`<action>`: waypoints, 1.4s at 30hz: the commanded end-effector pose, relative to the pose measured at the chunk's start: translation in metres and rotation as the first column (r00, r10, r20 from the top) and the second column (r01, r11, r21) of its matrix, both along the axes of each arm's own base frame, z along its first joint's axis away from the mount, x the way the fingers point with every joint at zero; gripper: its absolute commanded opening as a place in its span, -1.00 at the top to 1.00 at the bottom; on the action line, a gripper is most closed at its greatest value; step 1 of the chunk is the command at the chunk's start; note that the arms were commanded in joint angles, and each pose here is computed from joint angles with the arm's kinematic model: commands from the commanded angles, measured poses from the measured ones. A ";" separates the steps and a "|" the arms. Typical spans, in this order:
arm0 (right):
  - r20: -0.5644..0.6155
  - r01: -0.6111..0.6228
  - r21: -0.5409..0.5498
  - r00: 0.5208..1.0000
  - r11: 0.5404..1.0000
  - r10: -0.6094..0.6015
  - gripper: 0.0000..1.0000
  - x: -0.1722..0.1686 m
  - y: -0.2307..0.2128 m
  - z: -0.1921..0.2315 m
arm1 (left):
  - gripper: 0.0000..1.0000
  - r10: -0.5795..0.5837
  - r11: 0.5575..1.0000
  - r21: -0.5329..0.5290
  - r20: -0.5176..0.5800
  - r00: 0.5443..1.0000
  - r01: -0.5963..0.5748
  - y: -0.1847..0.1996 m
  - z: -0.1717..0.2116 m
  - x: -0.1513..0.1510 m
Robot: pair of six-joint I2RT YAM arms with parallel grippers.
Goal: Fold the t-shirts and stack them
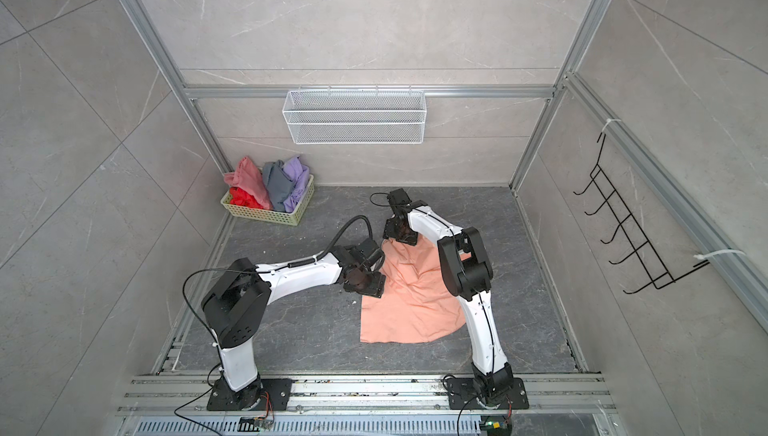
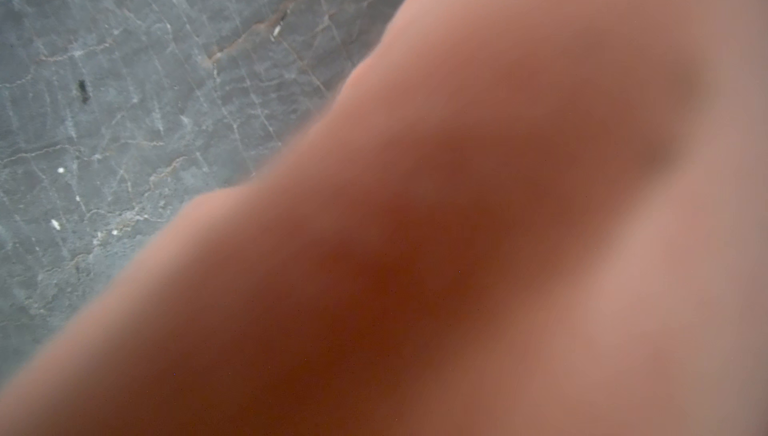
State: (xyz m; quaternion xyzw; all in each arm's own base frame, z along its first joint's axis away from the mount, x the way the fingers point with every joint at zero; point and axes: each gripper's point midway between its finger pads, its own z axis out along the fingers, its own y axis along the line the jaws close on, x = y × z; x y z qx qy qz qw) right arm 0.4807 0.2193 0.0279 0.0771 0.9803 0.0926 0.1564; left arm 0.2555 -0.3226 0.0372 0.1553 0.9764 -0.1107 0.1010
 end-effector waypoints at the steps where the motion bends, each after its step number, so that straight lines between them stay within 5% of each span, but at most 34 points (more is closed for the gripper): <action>1: -0.058 0.012 -0.024 0.998 1.000 -0.013 -0.45 -0.014 -0.002 -0.023 | -0.44 0.026 0.996 0.089 -0.032 0.999 -0.023 0.006 -0.014 -0.015; 6: -0.072 0.001 0.005 0.997 1.000 -0.001 -0.31 -0.020 0.005 -0.026 | -0.31 0.019 0.994 0.106 -0.073 0.997 -0.011 0.003 -0.029 -0.026; 8: -0.077 -0.004 0.018 0.997 1.000 0.006 -0.08 -0.021 0.008 -0.027 | -0.19 -0.003 0.996 0.093 -0.073 0.997 0.010 -0.002 -0.031 -0.028; 11: -0.073 -0.004 0.037 0.997 0.999 0.007 0.50 -0.019 0.010 -0.025 | 0.37 -0.001 0.996 0.092 -0.057 0.998 0.006 -0.001 -0.029 -0.027; 14: -0.028 -0.011 0.082 1.000 0.997 0.014 0.81 -0.011 0.019 -0.010 | 0.96 0.013 0.996 0.083 0.015 1.000 -0.014 0.003 -0.009 -0.018; 19: 0.181 -0.049 0.208 0.983 0.977 0.011 0.99 0.026 0.040 0.074 | 1.00 0.082 0.995 0.047 0.211 0.974 -0.094 0.028 0.061 0.019; 24: 0.445 -0.122 0.325 0.895 0.938 -0.038 1.00 0.063 0.050 0.208 | 1.00 0.233 0.972 -0.128 0.435 0.869 -0.197 0.082 0.172 0.074; 28: 0.631 -0.210 0.431 0.765 0.878 -0.126 1.00 0.083 0.043 0.333 | 1.00 0.312 0.948 -0.256 0.625 0.716 -0.189 0.130 0.290 0.113; 31: 0.748 -0.277 0.413 0.646 0.868 -0.151 1.00 0.070 0.028 0.412 | 1.00 0.294 0.955 -0.252 0.744 0.599 -0.157 0.153 0.360 0.115; 34: 0.798 -0.295 0.360 0.589 0.885 -0.128 1.00 0.043 0.013 0.438 | 1.00 0.289 0.957 -0.238 0.788 0.544 -0.163 0.168 0.386 0.102; 37: 0.785 -0.225 0.339 0.603 0.913 -0.143 0.82 0.013 -0.011 0.395 | 1.00 0.317 0.946 -0.217 0.771 0.552 -0.240 0.190 0.361 0.087; 39: 0.733 -0.144 0.328 0.663 0.934 -0.156 0.18 -0.014 -0.031 0.331 | 1.00 0.349 0.932 -0.207 0.724 0.595 -0.296 0.201 0.321 0.073; 40: 0.691 -0.101 0.327 0.704 0.940 -0.165 -0.09 -0.026 -0.039 0.299 | 0.88 0.372 0.923 -0.203 0.694 0.617 -0.328 0.205 0.299 0.067; 42: 0.576 -0.020 0.317 0.798 0.948 -0.175 -0.52 -0.053 -0.052 0.236 | 0.25 0.428 0.897 -0.207 0.622 0.656 -0.390 0.213 0.258 0.052</action>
